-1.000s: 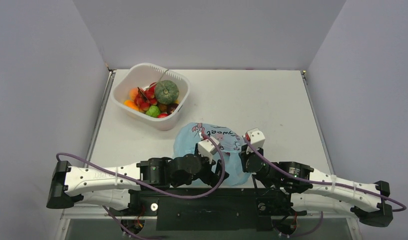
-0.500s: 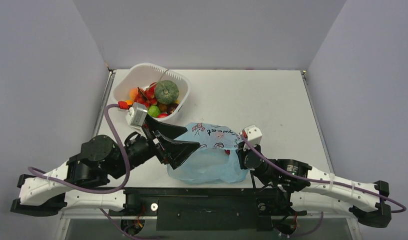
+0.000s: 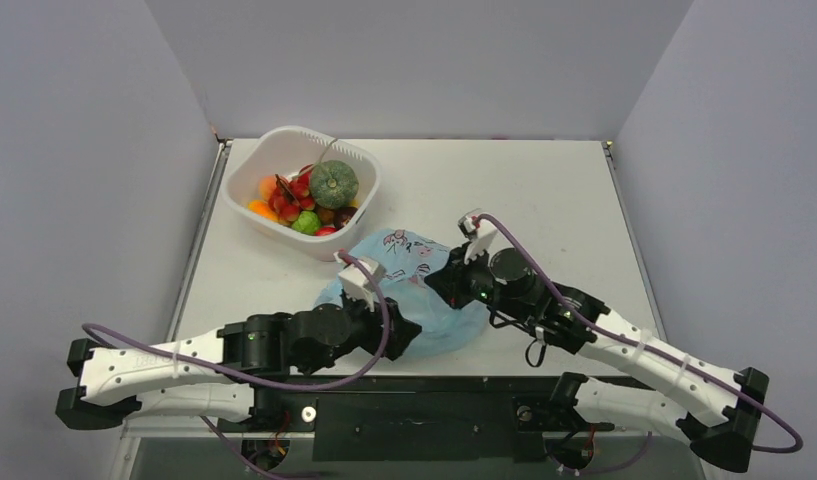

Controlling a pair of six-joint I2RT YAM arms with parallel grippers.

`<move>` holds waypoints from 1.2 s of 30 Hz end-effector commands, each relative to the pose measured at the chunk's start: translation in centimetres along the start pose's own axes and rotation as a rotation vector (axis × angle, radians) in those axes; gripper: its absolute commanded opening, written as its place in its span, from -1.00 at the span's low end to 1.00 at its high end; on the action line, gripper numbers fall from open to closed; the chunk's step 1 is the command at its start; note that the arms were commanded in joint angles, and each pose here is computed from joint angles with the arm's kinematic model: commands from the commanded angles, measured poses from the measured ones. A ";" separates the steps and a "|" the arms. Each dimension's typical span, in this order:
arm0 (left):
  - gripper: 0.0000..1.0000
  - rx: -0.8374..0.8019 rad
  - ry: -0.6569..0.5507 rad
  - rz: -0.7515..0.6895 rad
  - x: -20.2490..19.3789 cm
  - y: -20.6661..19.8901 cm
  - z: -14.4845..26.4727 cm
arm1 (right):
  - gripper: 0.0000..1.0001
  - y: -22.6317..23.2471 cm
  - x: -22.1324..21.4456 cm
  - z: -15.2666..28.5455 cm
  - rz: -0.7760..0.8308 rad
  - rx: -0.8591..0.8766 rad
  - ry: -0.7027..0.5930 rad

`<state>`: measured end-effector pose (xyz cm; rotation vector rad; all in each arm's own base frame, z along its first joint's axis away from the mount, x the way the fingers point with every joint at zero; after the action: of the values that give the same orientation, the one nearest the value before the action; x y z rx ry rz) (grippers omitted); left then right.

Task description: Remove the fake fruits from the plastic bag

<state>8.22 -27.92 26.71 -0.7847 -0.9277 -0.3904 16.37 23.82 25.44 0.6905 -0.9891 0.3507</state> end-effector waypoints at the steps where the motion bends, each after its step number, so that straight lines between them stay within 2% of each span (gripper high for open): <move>1: 0.12 0.095 -0.185 0.203 4.1 2.6 3.8 | -1.00 8.2 5.2 -1.1 0.076 0.437 -0.067; 5: 0.07 0.076 -0.237 0.288 4.6 4.4 6.7 | -1.00 13.0 7.5 -2.3 0.071 0.645 -0.035; 9: -0.01 0.049 -0.267 0.331 4.6 5.1 8.0 | -1.00 15.8 8.3 -1.4 0.099 0.741 -0.050; 14: -0.01 0.000 -0.213 0.300 2.9 4.0 6.3 | -1.00 13.0 5.9 -1.5 0.100 0.609 -0.025; 19: 0.04 0.079 -0.091 0.186 0.8 3.8 4.0 | -1.00 9.0 1.3 -1.0 0.079 0.486 0.053; 21: 0.10 0.114 -0.055 0.147 0.1 3.9 3.2 | -1.00 7.7 -0.9 -0.9 0.060 0.456 0.089; 24: 0.30 0.184 -0.015 0.091 -1.0 4.6 2.1 | -1.00 6.1 -3.7 -1.0 0.031 0.420 0.129; 28: 0.46 0.286 0.051 0.022 -2.8 5.7 0.4 | -1.00 5.4 -5.0 -1.7 0.023 0.387 0.148; 36: 0.39 0.444 0.143 -0.030 -5.1 8.5 0.7 | -1.00 6.0 -6.1 -2.7 0.058 0.398 0.190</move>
<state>9.81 -23.36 18.51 -0.3846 -0.8396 -0.2854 11.29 28.99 20.31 0.9395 -0.7140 0.6412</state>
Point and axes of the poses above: each gripper's point midway between its finger pads, its own z axis back along the fingers, its own y axis along the line the jaws close on, x = y × z, the point moved 3 cm from there along z, back along the fingers
